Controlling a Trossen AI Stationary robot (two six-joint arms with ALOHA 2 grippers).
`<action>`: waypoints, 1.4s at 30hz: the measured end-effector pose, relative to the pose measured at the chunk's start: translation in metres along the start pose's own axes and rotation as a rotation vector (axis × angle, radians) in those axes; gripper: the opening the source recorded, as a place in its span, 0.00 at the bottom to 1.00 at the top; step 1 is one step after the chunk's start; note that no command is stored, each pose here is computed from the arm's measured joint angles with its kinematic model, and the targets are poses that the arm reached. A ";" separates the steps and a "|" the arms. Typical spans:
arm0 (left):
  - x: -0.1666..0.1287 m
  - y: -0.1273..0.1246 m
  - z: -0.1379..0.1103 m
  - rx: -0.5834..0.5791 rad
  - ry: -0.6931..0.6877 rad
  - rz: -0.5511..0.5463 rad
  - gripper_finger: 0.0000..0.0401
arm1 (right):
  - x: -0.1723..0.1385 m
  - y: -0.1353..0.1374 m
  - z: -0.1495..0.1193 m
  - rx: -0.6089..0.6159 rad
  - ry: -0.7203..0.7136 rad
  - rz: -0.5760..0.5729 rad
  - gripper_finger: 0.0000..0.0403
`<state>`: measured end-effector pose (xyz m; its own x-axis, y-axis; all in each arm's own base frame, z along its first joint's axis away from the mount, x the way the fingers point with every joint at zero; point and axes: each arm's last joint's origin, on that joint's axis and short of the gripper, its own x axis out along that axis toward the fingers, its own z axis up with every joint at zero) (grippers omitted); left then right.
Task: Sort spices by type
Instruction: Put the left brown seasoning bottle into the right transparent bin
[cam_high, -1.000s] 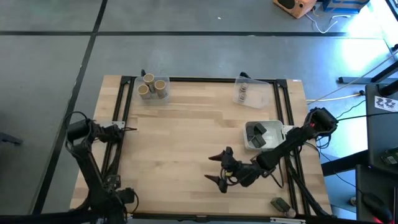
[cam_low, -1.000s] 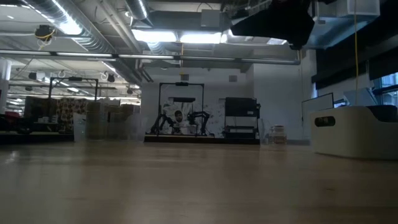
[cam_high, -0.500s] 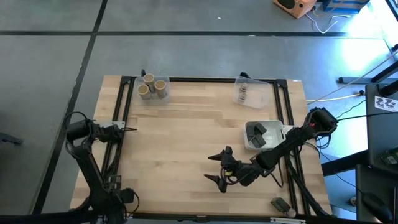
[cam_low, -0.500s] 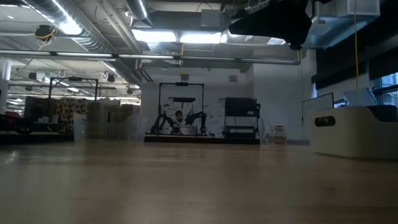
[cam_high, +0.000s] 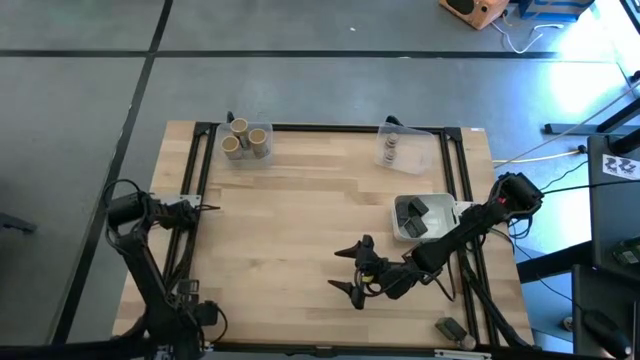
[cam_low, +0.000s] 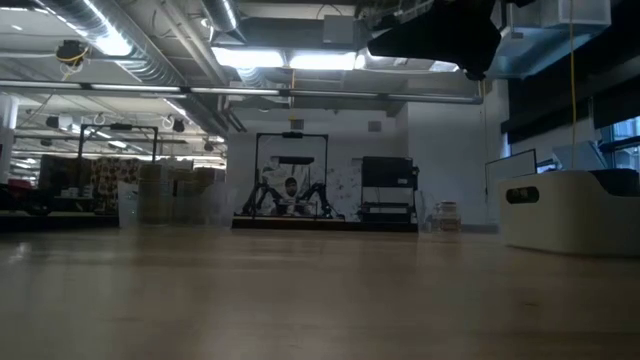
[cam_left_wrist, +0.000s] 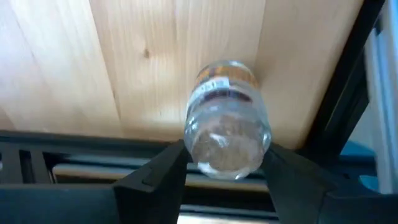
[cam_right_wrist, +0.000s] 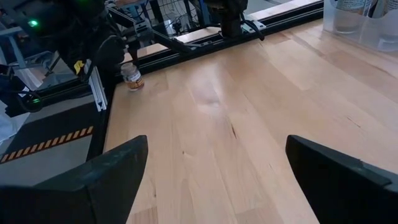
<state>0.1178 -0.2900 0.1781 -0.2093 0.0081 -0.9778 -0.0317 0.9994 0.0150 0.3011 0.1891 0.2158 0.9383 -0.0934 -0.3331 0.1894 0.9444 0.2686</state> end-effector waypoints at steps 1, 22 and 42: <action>0.000 0.000 0.002 -0.003 -0.006 -0.005 0.48 | 0.000 0.000 0.000 0.000 0.000 0.000 0.94; -0.002 0.002 0.009 0.074 -0.072 0.008 0.48 | 0.000 0.000 0.000 -0.003 0.004 -0.002 0.94; -0.042 0.066 0.099 0.193 -0.127 0.117 0.39 | 0.003 -0.007 -0.001 -0.110 0.035 -0.040 0.94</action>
<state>0.2213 -0.2211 0.1999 -0.0759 0.1162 -0.9903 0.1748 0.9794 0.1015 0.3021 0.1824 0.2117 0.9196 -0.1221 -0.3733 0.1915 0.9693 0.1545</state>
